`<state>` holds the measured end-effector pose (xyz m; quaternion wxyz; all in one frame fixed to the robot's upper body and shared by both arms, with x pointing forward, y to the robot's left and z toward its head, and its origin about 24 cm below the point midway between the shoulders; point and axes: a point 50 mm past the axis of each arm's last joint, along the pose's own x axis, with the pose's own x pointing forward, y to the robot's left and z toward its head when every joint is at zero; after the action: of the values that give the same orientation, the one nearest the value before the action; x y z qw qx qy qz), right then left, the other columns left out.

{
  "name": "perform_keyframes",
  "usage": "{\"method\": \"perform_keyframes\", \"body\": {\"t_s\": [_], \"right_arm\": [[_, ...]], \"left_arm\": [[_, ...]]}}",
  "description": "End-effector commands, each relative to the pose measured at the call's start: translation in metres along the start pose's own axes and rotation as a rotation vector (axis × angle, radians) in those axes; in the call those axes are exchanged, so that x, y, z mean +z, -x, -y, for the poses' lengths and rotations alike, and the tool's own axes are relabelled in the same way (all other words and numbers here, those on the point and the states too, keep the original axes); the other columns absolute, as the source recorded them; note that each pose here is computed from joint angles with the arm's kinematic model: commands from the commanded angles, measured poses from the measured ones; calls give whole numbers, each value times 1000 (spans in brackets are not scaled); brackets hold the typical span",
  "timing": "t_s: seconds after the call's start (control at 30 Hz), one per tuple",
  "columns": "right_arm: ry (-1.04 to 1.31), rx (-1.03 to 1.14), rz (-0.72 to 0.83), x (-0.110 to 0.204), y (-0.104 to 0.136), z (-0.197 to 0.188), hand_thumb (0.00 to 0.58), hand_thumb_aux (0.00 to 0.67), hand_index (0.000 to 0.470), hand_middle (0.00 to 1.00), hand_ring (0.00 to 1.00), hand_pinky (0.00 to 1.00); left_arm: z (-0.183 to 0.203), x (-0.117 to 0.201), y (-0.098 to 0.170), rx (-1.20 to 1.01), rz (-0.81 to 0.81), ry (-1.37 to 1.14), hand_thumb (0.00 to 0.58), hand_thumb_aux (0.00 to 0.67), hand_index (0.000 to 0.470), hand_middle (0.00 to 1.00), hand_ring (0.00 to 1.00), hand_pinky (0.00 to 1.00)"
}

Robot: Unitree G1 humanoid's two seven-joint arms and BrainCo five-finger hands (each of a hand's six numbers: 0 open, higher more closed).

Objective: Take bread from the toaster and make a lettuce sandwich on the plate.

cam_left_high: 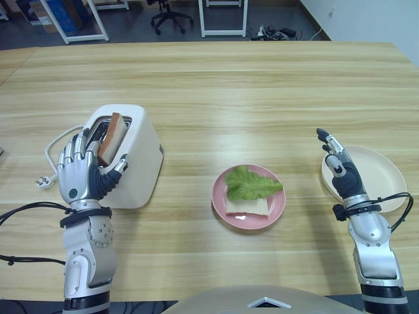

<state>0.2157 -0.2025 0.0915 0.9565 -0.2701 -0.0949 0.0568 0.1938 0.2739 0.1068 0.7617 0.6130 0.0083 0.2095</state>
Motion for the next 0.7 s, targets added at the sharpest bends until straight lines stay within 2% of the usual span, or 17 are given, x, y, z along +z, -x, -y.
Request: {"method": "perform_keyframes", "body": {"t_s": [0.03,0.07,0.1,0.17,0.2,0.23,0.27,0.33,0.4,0.43,0.47,0.5,0.57,0.6,0.63,0.67,0.7], "right_arm": [[8,5,-9,-2,1,-1,0,0,0,0,0,0],[9,5,-10,-2,2,-1,0,0,0,0,0,0],[10,4,-11,-2,2,-1,0,0,0,0,0,0],[13,4,-12,-2,2,-1,0,0,0,0,0,0],[14,3,-12,-2,3,-1,0,0,0,0,0,0],[15,3,-12,-2,3,0,0,0,0,0,0,0],[16,2,-12,-2,3,0,0,0,0,0,0,0],[17,1,-13,-2,3,0,0,0,0,0,0,0],[19,1,-12,-2,3,0,0,0,0,0,0,0],[19,1,-11,-1,3,0,0,0,0,0,0,0],[19,1,-10,-1,3,0,0,0,0,0,0,0],[19,1,-10,-1,3,1,0,0,0,0,0,0],[19,1,-9,-1,3,1,0,0,0,0,0,0],[20,1,-9,-1,3,1,0,0,0,0,0,0],[20,1,-9,-1,3,2,0,0,0,0,0,0],[21,0,-10,-1,3,2,0,0,0,0,0,0],[21,-1,-11,-2,3,2,0,0,0,0,0,0]], "left_arm": [[4,-6,2,-29,-49,5,509,436,306,0,0,0],[3,-5,2,-25,-50,11,538,489,343,0,0,0],[3,-5,2,-19,-52,23,547,510,358,0,0,0],[1,-6,1,-9,-66,44,538,489,343,0,0,0],[0,-6,1,-5,-73,51,500,420,295,0,0,0],[-1,-7,1,-1,-80,55,368,265,186,0,0,0],[-2,-8,0,2,-85,57,297,202,142,0,0,0],[-3,-9,-1,-2,-91,57,294,200,140,0,0,0],[0,-10,-1,-34,-91,43,352,250,175,0,0,0],[3,-10,0,-58,-87,37,445,347,243,0,0,0],[6,-10,1,-80,-85,35,458,363,254,0,0,0],[9,-9,1,-102,-84,38,500,420,295,0,0,0],[13,-10,2,-130,-91,46,570,583,409,0,0,0],[14,-10,3,-136,-95,52,580,670,470,0,0,0],[14,-10,3,-136,-99,59,580,670,470,125,125,125],[13,-10,2,-124,-102,68,580,670,470,510,510,510],[10,-9,1,-95,-98,78,580,670,470,773,773,773]]}}
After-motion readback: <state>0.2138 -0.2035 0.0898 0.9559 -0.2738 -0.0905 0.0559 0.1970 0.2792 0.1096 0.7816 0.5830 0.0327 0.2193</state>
